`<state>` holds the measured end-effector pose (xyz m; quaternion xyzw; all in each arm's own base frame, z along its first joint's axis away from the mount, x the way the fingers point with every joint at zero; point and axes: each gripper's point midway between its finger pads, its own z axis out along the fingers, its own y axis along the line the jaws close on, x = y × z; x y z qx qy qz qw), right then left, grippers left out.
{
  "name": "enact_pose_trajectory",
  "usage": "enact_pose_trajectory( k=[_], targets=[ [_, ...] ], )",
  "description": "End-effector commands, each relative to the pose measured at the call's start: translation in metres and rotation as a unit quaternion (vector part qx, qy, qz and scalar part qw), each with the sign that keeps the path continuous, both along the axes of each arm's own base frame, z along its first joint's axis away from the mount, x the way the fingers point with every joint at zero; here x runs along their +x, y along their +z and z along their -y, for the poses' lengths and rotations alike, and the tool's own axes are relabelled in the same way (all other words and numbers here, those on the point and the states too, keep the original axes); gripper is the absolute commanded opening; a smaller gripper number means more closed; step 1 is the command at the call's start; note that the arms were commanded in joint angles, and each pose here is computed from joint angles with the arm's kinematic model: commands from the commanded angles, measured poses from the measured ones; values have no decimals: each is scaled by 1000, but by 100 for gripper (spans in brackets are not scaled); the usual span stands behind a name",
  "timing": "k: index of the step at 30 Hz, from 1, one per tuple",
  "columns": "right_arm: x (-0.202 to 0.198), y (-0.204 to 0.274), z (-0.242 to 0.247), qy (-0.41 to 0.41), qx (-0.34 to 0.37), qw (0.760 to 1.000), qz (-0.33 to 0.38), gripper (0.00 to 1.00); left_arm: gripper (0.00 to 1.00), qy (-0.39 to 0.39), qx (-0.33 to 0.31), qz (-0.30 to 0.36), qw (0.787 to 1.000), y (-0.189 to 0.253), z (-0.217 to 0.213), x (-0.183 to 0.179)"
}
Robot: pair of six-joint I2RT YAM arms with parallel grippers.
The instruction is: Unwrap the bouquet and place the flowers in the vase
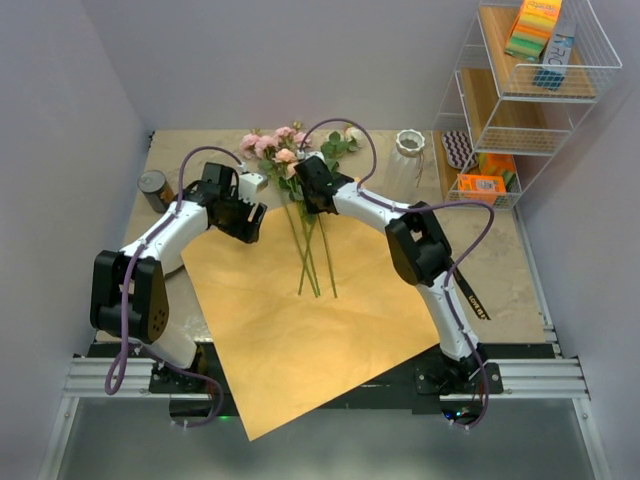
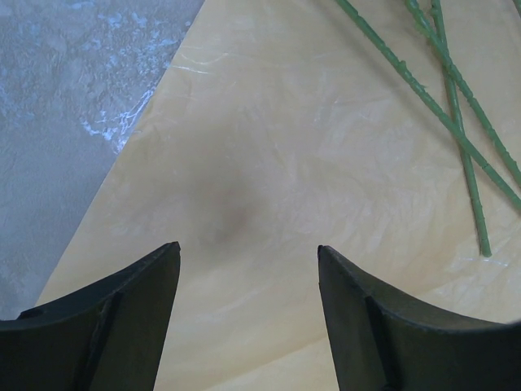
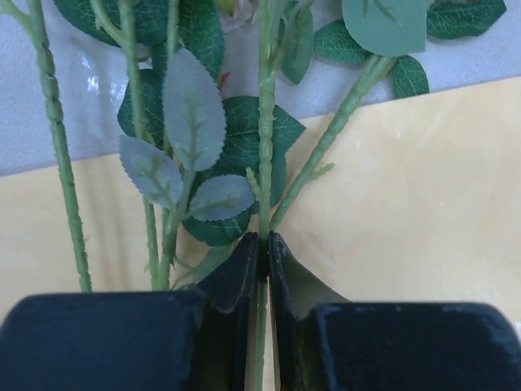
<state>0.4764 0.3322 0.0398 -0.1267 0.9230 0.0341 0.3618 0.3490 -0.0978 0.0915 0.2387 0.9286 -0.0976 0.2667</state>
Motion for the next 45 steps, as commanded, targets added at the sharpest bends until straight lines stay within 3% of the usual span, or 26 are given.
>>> enact_pose_trajectory(
  k=[1, 18, 31, 33, 39, 45],
  targets=[
    [3, 71, -2, 1, 46, 998, 54, 8, 72, -4, -11, 30, 999, 11, 1, 8],
    [-35, 145, 54, -25, 51, 990, 133, 4, 72, 0, -17, 29, 999, 7, -1, 8],
    [-80, 46, 80, -35, 6, 999, 36, 4, 71, 0, -29, 36, 999, 15, -3, 8],
    [-80, 37, 80, -34, 1, 999, 28, 7, 71, -2, -31, 35, 999, 15, -2, 8],
    [-70, 18, 73, -27, -17, 999, 16, 37, 70, -4, -36, 37, 999, 18, -1, 5],
    [-49, 16, 62, -18, -31, 999, 23, 48, 70, -6, -43, 39, 998, 22, 0, 4]
  ],
)
